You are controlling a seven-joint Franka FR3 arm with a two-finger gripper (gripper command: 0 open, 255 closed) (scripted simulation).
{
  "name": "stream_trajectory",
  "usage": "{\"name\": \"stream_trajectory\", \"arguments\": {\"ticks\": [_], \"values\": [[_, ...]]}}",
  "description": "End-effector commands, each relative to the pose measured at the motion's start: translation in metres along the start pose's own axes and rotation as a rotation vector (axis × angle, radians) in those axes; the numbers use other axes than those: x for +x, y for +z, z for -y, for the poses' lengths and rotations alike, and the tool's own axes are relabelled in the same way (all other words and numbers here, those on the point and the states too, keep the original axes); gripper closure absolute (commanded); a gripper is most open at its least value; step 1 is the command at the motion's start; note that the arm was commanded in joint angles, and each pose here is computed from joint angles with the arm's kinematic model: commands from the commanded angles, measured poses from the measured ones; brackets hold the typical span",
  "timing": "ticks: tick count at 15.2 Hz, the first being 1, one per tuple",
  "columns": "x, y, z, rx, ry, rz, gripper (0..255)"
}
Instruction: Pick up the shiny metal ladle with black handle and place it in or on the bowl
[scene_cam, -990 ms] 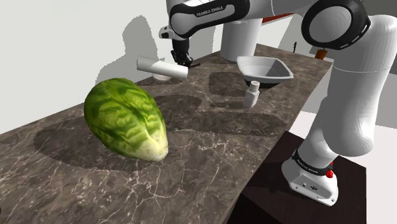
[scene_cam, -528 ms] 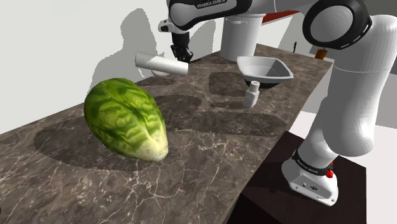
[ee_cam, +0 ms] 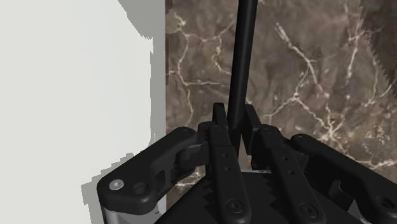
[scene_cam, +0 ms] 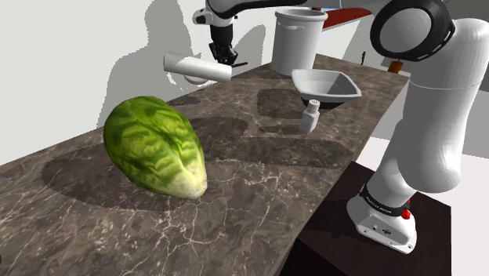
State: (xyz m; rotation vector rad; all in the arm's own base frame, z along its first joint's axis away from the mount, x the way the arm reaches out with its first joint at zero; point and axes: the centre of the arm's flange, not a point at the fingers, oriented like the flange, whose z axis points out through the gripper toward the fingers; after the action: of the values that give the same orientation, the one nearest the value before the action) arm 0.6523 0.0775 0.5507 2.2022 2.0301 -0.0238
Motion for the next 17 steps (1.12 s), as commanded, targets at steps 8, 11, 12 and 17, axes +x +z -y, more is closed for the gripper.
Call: {"name": "stream_trajectory", "arguments": {"ticks": [8,11,12,17], "values": [[-0.005,-0.046,-0.004,0.0,0.0,0.0,255],[-0.006,-0.062,-0.006,0.0,0.0,0.0,255],[-0.007,-0.067,-0.006,0.0,0.0,0.0,255],[-0.016,-0.086,0.003,0.0,0.0,0.0,255]]}}
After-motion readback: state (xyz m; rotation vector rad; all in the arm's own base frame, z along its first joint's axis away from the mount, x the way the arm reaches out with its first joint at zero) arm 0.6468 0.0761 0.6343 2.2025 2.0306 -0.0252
